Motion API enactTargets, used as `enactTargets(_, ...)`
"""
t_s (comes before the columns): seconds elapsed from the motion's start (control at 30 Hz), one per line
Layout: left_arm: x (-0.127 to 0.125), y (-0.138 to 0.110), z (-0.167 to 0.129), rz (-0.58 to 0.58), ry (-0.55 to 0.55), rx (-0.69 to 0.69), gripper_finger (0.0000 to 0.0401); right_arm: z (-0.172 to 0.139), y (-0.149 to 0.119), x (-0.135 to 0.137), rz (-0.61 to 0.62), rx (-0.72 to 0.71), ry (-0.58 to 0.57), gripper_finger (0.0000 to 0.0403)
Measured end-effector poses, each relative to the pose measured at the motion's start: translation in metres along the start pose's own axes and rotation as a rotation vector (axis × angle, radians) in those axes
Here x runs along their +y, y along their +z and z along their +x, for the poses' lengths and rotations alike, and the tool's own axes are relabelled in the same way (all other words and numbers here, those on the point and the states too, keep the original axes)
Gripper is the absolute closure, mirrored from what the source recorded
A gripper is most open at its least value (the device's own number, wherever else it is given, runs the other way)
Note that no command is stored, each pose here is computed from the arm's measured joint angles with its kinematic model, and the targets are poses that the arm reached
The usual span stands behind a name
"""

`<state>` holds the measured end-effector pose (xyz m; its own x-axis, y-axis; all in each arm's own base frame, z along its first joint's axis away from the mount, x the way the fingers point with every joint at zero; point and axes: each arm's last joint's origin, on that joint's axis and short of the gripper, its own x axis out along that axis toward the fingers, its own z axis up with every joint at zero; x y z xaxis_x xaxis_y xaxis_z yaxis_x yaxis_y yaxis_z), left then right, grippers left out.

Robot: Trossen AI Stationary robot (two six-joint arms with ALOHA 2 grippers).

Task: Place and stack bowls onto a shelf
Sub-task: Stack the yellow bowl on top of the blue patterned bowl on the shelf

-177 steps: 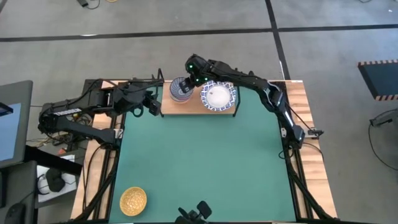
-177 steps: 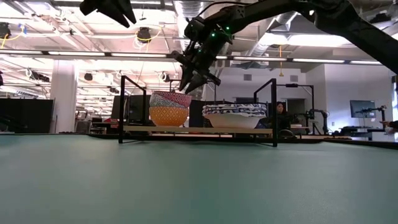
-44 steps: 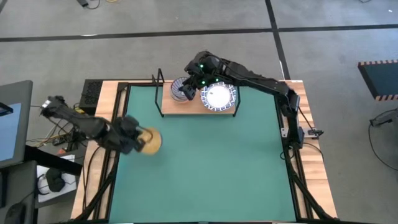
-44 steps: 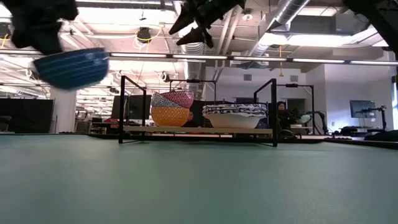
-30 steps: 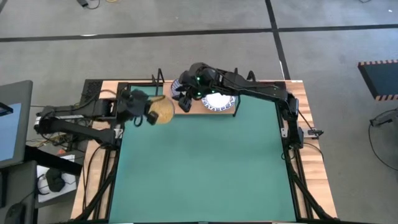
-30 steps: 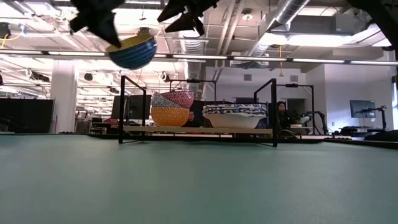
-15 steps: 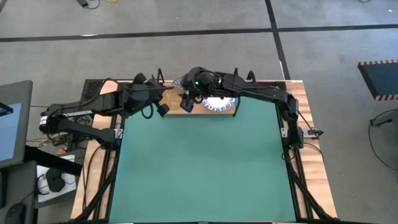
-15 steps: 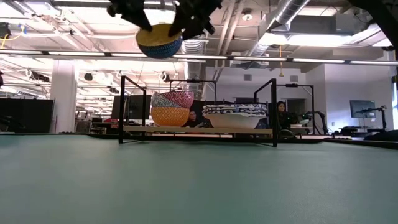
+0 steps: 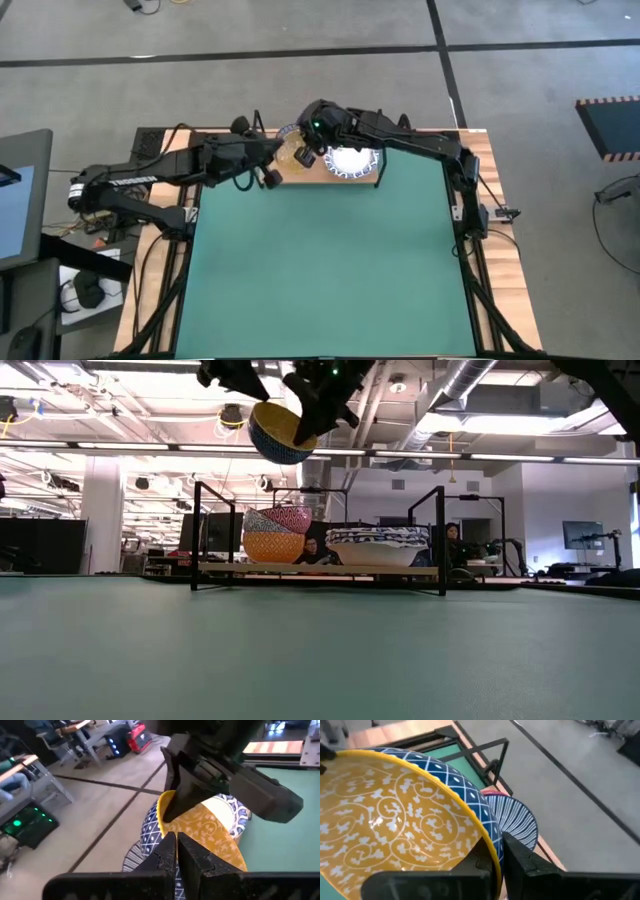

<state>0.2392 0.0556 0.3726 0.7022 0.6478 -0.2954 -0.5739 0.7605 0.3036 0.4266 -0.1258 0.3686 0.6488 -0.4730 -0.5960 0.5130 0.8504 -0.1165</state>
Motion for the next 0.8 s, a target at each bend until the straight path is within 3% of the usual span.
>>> enactTargets(0.17,0.002,0.0,0.003,-0.053,0.08,0.004,0.0388,0.006,0.002,-0.024,0.131,-0.006,-0.024,0.0363)
enactTargets(0.3,0.017,0.001,-0.005,-0.094,0.146,-0.012,0.0363,0.018,0.004,-0.061,0.277,-0.025,-0.092,0.0363)
enactTargets(0.4,0.029,0.001,-0.011,-0.149,0.176,-0.019,0.0349,0.041,0.001,-0.082,0.363,-0.053,-0.118,0.0363)
enactTargets(0.47,0.034,-0.001,-0.01,-0.178,0.178,-0.002,0.0343,0.054,-0.01,-0.095,0.404,0.023,-0.072,0.0363)
enactTargets(0.57,0.04,-0.008,-0.007,-0.227,0.178,0.046,0.034,0.075,-0.017,-0.1,0.471,0.054,0.01,0.0362)
enactTargets(0.8,0.041,-0.023,0.003,-0.349,0.106,0.157,0.0339,0.097,-0.034,-0.089,0.454,0.16,0.063,0.0361)
